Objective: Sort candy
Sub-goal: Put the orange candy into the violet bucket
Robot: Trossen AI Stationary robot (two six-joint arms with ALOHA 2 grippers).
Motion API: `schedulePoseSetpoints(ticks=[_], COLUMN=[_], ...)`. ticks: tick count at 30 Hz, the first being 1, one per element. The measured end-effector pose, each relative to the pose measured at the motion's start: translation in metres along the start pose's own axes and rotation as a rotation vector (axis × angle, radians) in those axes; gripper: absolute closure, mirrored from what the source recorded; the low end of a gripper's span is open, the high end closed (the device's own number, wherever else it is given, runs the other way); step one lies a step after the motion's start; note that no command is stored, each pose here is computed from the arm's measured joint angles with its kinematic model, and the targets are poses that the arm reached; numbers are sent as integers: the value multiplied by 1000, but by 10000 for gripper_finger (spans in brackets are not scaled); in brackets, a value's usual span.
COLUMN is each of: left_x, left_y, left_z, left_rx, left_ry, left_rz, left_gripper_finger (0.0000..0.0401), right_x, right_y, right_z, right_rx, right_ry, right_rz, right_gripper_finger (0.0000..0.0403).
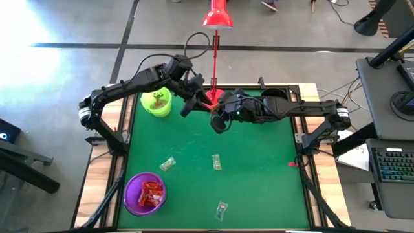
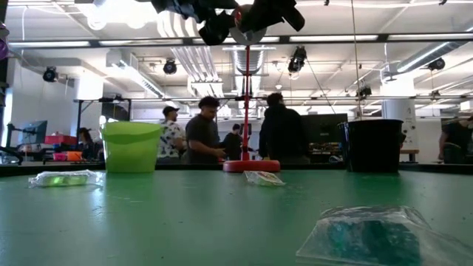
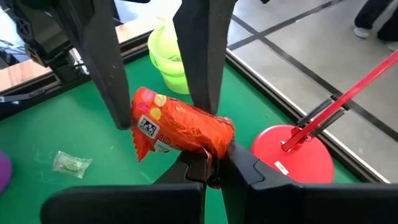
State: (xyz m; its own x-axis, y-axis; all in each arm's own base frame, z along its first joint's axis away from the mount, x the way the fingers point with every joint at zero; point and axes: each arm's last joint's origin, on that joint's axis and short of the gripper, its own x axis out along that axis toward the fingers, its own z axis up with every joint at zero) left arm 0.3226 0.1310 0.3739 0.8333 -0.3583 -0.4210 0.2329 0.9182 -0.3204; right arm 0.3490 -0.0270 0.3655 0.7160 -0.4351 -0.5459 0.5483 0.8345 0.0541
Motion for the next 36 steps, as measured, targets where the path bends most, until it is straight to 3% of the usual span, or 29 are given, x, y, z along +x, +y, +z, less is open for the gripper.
schedulePoseSetpoints(ticks=[4,9,25,36], left_x=[0,0,0,0], left_y=[1,1,1,2], left_z=[0,0,-2,-2], left_rx=[-13,-13,24,24], left_ry=[4,4,29,31], left_rz=[77,96,95,108], left_gripper_finger=[246,255,368,377], right_x=[1,1,1,1], right_y=[0,1,3,2], right_z=[1,1,1,2], right_rx=[7,8,-9,-3], right_ry=[-5,-6,21,24], right_rz=[23,25,99,125], right_gripper_finger=[390,390,388,304])
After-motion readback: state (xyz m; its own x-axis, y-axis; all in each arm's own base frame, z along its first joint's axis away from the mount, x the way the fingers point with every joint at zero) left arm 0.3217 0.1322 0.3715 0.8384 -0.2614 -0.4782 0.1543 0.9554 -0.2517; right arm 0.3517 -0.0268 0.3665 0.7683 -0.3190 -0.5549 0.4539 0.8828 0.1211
